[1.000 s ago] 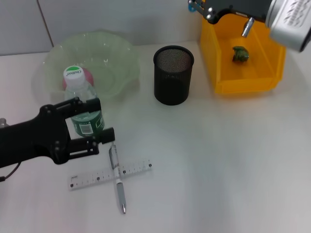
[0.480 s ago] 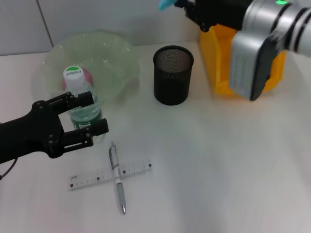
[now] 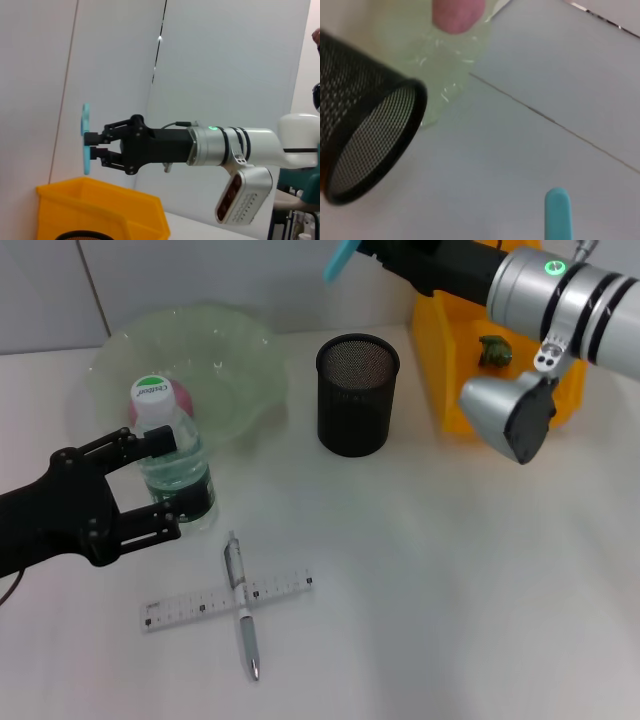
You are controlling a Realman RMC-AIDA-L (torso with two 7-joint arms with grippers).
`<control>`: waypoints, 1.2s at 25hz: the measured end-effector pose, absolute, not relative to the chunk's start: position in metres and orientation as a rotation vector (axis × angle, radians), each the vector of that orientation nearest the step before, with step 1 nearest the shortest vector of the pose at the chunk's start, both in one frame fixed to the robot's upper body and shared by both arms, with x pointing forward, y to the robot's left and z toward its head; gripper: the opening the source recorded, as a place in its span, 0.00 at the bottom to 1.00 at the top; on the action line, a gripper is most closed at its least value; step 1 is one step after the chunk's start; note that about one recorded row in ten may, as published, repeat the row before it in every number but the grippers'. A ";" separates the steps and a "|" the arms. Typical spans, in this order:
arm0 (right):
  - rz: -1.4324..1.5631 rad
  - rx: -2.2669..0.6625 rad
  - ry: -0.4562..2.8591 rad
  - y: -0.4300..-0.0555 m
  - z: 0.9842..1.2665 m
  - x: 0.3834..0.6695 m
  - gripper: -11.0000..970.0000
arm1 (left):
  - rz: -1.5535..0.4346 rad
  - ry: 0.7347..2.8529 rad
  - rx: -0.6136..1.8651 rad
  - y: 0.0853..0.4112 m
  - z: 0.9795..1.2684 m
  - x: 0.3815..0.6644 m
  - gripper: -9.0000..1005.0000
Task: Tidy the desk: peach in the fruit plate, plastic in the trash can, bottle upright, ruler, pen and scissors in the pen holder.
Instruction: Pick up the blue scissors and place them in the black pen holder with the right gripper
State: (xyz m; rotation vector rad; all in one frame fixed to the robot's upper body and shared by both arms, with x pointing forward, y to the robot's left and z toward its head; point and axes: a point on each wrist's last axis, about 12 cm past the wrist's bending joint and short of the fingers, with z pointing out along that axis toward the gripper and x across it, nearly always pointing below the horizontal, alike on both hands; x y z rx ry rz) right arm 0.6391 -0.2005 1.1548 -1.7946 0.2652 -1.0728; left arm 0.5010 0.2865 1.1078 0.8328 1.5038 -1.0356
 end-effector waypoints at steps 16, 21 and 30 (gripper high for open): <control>-1.341 -1.925 -0.105 -0.218 1.125 0.616 0.28 | -0.985 1.430 0.826 0.284 1.096 0.496 0.81; -1.353 -1.949 -0.167 -0.214 1.121 0.616 0.28 | -0.982 1.401 0.798 0.283 1.091 0.492 0.81; -1.415 -2.020 -0.200 -0.214 1.117 0.620 0.28 | -0.978 1.391 0.798 0.282 1.089 0.491 0.81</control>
